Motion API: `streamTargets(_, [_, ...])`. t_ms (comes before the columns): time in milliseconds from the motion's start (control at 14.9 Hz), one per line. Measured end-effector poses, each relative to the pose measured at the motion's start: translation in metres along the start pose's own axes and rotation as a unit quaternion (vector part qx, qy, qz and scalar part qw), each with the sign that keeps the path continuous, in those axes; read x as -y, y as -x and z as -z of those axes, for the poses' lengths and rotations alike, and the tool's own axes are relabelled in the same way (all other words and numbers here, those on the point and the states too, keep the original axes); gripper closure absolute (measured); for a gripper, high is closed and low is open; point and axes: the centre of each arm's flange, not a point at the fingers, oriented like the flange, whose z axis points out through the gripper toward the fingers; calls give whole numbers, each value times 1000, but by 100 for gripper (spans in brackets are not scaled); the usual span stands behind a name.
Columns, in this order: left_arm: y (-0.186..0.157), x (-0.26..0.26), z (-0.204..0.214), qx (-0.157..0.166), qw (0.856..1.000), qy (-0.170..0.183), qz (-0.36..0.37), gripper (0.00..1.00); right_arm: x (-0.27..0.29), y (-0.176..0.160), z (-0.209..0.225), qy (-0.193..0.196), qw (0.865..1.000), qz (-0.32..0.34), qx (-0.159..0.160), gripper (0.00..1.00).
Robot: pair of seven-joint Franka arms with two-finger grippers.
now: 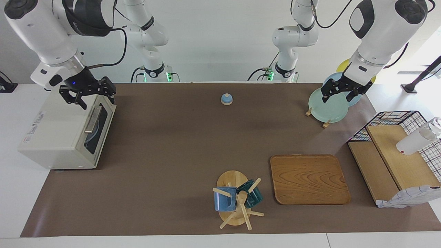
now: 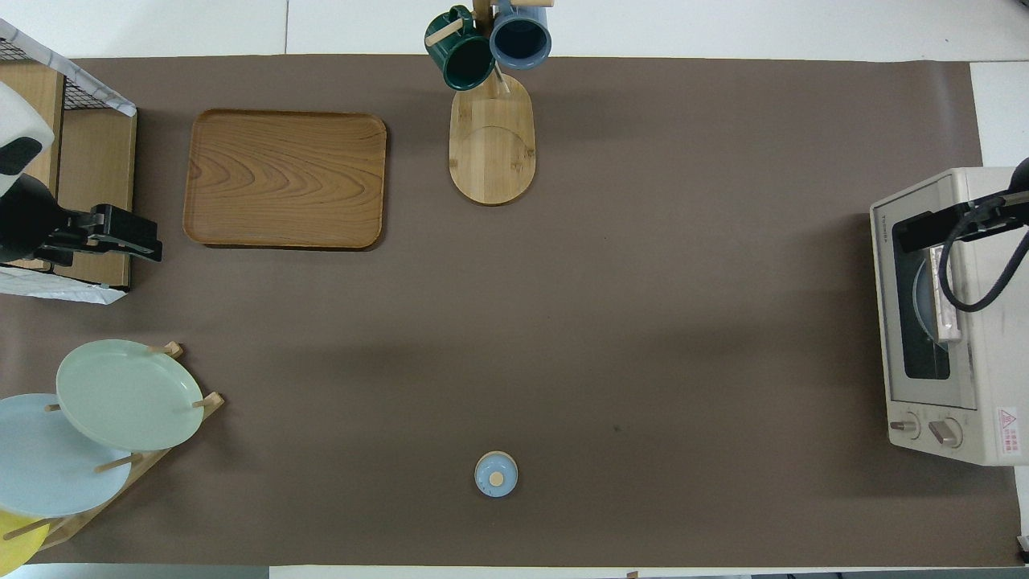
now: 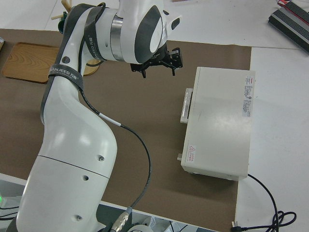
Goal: Put eggplant into oven
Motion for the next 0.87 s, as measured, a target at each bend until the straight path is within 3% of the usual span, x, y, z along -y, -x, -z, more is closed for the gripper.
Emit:
streamTargets(269, [0,0,0,0,1000,0,0,0,52,-2,-4,20,1000,2,21,0])
streamTargets(471, [0,0,0,0,1000,0,0,0,49,3,0,50,998,-4,24,0])
streamTargets(874, [0,0,0,0,1000,0,0,0,37,13,2,43,999,-27,17,0])
